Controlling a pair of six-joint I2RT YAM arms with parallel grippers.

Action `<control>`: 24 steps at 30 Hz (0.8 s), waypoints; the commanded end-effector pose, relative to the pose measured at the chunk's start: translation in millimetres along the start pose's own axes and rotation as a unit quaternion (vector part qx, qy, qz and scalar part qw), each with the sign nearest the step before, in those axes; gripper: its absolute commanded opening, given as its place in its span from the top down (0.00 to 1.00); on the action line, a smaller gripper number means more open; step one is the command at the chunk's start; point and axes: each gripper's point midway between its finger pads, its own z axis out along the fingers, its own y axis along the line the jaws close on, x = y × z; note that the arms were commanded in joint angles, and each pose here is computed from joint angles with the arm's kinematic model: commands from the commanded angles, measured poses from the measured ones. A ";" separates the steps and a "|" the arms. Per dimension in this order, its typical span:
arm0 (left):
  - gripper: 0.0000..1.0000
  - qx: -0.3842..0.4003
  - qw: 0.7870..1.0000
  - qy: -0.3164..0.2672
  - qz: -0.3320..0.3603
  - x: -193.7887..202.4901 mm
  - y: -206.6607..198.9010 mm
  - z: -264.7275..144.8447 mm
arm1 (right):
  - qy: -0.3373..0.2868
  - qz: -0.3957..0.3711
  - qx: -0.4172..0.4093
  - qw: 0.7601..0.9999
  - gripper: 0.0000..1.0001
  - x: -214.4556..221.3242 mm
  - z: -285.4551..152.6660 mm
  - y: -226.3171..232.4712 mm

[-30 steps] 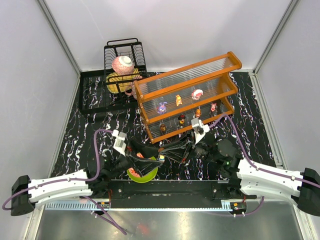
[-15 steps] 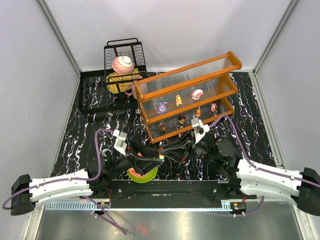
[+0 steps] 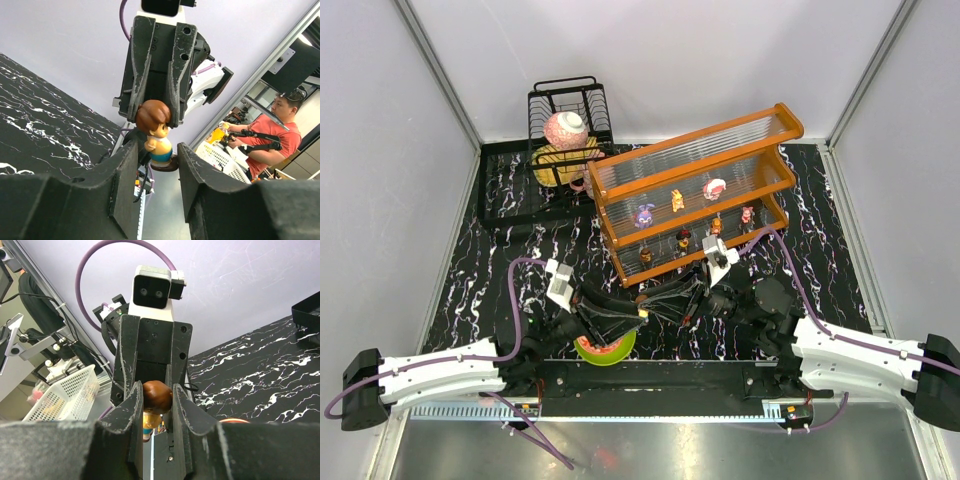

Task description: Place and organize the plastic toys onto the shelf

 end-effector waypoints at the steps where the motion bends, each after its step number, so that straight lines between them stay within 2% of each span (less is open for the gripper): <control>1: 0.62 0.027 1.000 -0.015 0.004 -9.5 -12.1 2.5 | -0.037 -0.012 -0.037 0.999 1.00 -27.5 8.1 20.7; 10: 0.76 0.027 1.000 -0.015 0.005 -10.5 -12.4 3.1 | -0.034 -0.011 -0.040 0.999 1.00 -25.7 8.7 21.3; 13: 0.86 0.028 1.000 -0.014 0.005 -10.1 -12.6 3.3 | -0.037 -0.012 -0.040 0.998 1.00 -26.9 8.3 21.2; 15: 0.96 0.026 1.000 -0.013 0.004 -9.1 -11.5 3.1 | -0.037 -0.011 -0.040 0.998 0.99 -26.8 8.4 21.4; 16: 1.00 0.026 1.000 -0.013 0.004 -9.8 -11.9 3.3 | -0.037 -0.011 -0.038 0.999 0.94 -26.7 8.6 20.4; 18: 1.00 0.024 1.000 -0.012 0.005 -9.1 -10.9 3.1 | -0.037 -0.010 -0.039 0.998 0.85 -27.3 8.9 21.0; 21: 1.00 0.025 1.000 -0.011 0.004 -8.7 -10.7 3.1 | -0.035 -0.008 -0.035 0.999 0.77 -25.5 9.1 19.2; 22: 1.00 0.025 1.000 -0.012 0.004 -9.3 -11.3 3.1 | -0.037 -0.009 -0.034 0.999 0.73 -26.5 8.9 18.7; 23: 1.00 0.025 1.000 -0.012 0.005 -9.5 -11.4 2.8 | -0.037 -0.009 -0.034 0.999 0.63 -26.5 8.9 18.7; 24: 1.00 0.022 1.000 -0.010 0.006 -8.2 -9.9 2.7 | -0.037 -0.009 -0.032 0.999 0.60 -26.2 8.8 17.9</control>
